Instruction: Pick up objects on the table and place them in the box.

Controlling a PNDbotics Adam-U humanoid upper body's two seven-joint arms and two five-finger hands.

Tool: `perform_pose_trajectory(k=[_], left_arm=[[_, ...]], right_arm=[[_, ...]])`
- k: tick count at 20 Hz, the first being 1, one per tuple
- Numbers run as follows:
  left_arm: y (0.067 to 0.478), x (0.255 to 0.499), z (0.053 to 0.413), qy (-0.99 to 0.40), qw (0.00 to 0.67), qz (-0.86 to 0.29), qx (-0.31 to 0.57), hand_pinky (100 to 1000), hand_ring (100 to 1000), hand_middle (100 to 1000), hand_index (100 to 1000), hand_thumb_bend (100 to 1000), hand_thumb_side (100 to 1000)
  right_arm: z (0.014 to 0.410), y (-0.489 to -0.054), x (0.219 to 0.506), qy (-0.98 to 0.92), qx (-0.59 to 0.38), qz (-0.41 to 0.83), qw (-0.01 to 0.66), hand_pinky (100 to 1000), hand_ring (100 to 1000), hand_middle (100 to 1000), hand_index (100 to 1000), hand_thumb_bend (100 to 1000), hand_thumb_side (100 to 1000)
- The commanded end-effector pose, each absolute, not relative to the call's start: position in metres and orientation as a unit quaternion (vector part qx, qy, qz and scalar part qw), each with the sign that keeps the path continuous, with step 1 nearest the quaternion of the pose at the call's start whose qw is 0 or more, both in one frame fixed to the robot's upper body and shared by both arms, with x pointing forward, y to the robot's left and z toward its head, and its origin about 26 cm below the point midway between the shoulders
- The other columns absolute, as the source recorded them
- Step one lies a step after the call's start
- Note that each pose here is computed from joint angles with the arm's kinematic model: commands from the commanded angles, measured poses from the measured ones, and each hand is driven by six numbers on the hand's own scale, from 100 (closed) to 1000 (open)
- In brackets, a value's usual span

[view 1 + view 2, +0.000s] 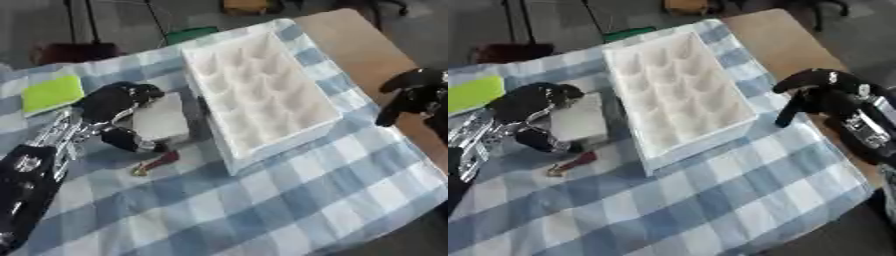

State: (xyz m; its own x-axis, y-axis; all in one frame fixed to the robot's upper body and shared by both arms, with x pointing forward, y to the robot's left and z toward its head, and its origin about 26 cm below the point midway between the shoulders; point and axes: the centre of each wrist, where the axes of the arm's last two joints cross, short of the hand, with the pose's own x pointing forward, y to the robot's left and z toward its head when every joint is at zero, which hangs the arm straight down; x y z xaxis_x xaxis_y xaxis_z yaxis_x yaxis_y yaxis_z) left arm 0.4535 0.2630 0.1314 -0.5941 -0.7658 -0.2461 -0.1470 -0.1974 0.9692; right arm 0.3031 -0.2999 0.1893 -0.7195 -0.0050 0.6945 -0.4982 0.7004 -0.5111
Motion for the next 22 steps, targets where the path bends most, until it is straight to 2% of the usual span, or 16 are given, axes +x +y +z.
perform_pose_trajectory(k=[1,5,13,14,17,18,19,20,22], left_arm=[[0.2642,0.4554,0.1395,-0.584,0.225,-0.674,0.392,857,824,878,977,845,960],[0.2645,0.4554,0.1393,-0.583,0.226,-0.676,0.389,845,808,865,973,838,953],[0.2658,0.4555,0.1391,-0.580,0.236,-0.688,0.366,762,637,743,961,773,933],[0.2657,0.4554,0.1390,-0.578,0.238,-0.691,0.362,742,582,712,959,751,900],[0.2644,0.4552,0.1399,-0.579,0.240,-0.696,0.351,719,518,666,952,710,849],[0.2642,0.4551,0.1401,-0.580,0.242,-0.696,0.348,694,445,629,948,657,773],[0.2641,0.4550,0.1404,-0.581,0.243,-0.695,0.346,694,445,629,948,657,773],[0.2638,0.4549,0.1409,-0.583,0.245,-0.694,0.344,675,392,606,943,623,715],[0.2636,0.4546,0.1419,-0.588,0.249,-0.690,0.341,652,346,583,938,584,643]], right_arm=[[0.1963,-0.2995,0.3023,-0.858,0.141,0.366,0.333,573,547,738,813,100,719],[0.1963,-0.2997,0.3024,-0.858,0.141,0.366,0.333,574,546,738,814,100,719],[0.1960,-0.2999,0.3025,-0.857,0.142,0.367,0.333,574,546,739,814,100,720],[0.1961,-0.2998,0.3026,-0.857,0.142,0.367,0.332,574,545,738,814,100,719],[0.1962,-0.2999,0.3026,-0.857,0.142,0.367,0.332,574,545,738,814,100,722],[0.1962,-0.3000,0.3026,-0.857,0.142,0.367,0.332,574,545,738,814,100,719],[0.1962,-0.3001,0.3026,-0.857,0.142,0.367,0.332,574,545,738,814,100,719],[0.1961,-0.3001,0.3027,-0.857,0.142,0.367,0.332,574,545,738,814,100,720],[0.1960,-0.3001,0.3027,-0.857,0.142,0.366,0.332,574,545,738,814,100,719]])
